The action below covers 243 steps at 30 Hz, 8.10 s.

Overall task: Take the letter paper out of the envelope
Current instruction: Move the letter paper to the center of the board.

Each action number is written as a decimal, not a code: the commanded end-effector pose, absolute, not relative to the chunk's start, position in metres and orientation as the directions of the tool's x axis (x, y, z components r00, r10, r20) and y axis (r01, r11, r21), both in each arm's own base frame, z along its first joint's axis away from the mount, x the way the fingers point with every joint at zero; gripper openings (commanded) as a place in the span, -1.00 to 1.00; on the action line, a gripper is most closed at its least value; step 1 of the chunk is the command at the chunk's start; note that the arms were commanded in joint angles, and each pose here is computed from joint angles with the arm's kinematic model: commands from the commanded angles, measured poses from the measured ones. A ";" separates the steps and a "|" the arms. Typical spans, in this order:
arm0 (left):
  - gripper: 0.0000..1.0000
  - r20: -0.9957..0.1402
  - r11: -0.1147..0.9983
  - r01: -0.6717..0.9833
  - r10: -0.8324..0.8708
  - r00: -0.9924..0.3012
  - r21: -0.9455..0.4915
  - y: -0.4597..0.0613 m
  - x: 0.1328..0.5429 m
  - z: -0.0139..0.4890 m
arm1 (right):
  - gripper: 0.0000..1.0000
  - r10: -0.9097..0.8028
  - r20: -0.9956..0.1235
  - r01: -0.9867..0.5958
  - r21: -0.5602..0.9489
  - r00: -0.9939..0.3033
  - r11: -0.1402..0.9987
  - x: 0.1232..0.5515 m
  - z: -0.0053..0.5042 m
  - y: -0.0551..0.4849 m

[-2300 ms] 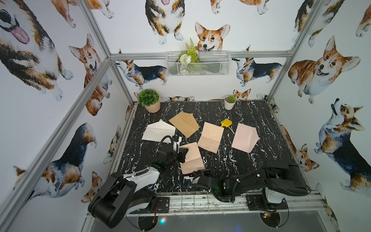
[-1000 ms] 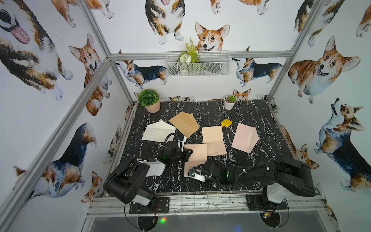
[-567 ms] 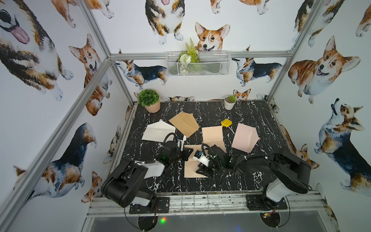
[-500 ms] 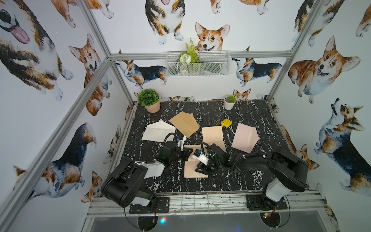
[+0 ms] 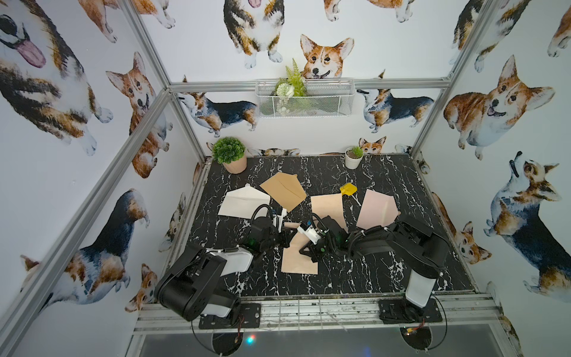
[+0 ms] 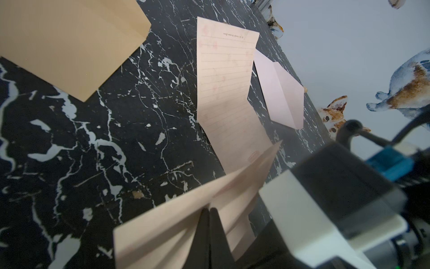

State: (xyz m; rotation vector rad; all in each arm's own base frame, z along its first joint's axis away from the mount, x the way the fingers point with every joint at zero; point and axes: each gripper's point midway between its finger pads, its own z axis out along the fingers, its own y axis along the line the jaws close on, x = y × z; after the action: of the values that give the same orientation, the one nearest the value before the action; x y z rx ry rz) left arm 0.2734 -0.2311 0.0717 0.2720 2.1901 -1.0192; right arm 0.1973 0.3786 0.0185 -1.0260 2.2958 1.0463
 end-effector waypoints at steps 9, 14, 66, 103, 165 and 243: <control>-1.00 -0.695 0.706 0.443 -0.097 -0.713 -0.553 -0.223 0.276 0.074 | -1.00 -0.422 -0.558 -0.700 0.549 -0.714 0.457 0.202 -0.002 0.394; -1.00 -0.707 0.763 0.398 -0.108 -0.699 -0.510 -0.208 0.279 0.073 | -1.00 -0.443 -0.525 -0.686 0.579 -0.727 0.440 0.203 -0.008 0.407; -1.00 -0.524 0.813 0.245 -0.085 -0.847 -0.528 -0.213 0.286 0.016 | -1.00 -0.614 -0.413 -0.738 0.436 -0.672 0.514 0.182 -0.004 0.419; -1.00 -0.675 0.899 0.188 -0.145 -0.723 -0.395 -0.153 0.265 0.042 | 0.34 0.125 -0.616 -0.300 0.538 -0.778 0.788 0.293 0.110 0.190; -1.00 -0.694 0.966 -0.144 -0.254 -0.673 -0.214 -0.121 0.233 0.031 | 0.19 0.129 -0.538 -0.347 0.690 -0.833 0.635 0.259 0.071 0.210; -1.00 -0.521 0.774 -0.509 -0.631 -0.574 -0.376 -0.054 0.258 -0.008 | 0.20 0.126 -0.582 -0.356 0.639 -0.803 0.682 0.242 0.085 0.193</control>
State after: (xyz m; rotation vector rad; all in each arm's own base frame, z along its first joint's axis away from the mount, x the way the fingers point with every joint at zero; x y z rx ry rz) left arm 0.2766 -0.0572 0.0138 -0.7981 2.1861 -0.2534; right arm 0.2399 0.1886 0.0765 -0.1682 2.3174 1.0096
